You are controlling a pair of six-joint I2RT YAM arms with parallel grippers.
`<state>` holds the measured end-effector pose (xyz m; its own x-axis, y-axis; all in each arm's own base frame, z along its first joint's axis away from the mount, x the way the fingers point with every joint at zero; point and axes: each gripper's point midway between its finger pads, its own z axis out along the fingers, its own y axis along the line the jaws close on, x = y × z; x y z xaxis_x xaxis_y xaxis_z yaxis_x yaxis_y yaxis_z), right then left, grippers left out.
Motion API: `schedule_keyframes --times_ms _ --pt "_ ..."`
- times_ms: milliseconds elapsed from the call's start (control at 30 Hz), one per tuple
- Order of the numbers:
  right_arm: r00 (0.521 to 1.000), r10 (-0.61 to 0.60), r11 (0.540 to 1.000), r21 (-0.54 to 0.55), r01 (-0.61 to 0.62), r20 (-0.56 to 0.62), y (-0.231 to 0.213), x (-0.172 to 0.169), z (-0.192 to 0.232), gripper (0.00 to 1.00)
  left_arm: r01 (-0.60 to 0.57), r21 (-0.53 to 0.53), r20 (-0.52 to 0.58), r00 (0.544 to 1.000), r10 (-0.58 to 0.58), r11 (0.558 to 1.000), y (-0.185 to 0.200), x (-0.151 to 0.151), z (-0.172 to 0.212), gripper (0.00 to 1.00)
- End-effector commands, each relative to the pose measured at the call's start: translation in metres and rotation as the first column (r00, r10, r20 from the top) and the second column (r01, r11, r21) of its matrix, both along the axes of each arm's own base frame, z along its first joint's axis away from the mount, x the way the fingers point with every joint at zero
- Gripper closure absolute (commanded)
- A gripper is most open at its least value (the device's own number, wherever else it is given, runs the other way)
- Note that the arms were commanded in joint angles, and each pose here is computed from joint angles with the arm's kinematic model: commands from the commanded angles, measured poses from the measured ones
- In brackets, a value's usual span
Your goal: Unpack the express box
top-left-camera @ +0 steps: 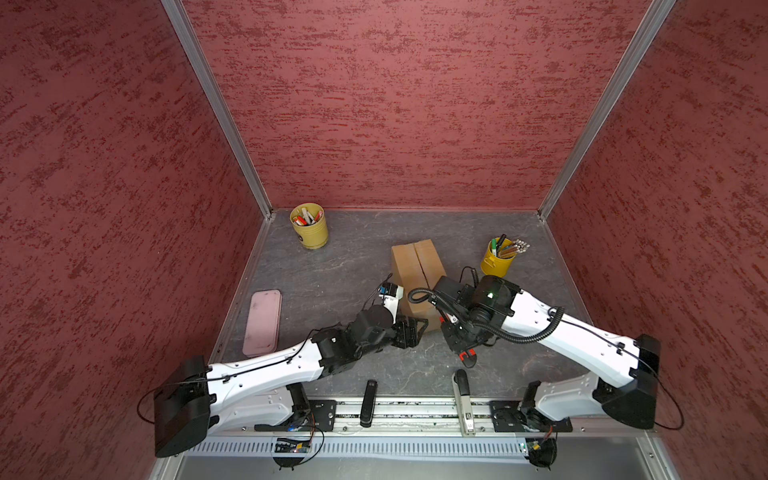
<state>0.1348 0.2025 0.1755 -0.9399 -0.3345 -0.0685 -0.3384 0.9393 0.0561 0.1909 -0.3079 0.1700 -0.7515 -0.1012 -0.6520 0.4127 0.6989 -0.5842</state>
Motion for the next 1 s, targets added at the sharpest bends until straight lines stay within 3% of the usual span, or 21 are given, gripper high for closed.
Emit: schedule_keyframes --times_ms 0,967 --pt "0.999 0.009 1.0 0.018 -0.01 0.032 0.006 0.005 0.007 1.0 0.008 0.008 0.031 0.999 -0.008 1.0 -0.008 0.005 0.007 0.22" --pt "0.999 0.014 0.998 -0.06 -0.012 0.031 -0.004 0.002 0.002 1.0 -0.128 0.019 0.021 0.992 0.128 0.992 0.0 0.04 -0.015 0.21"
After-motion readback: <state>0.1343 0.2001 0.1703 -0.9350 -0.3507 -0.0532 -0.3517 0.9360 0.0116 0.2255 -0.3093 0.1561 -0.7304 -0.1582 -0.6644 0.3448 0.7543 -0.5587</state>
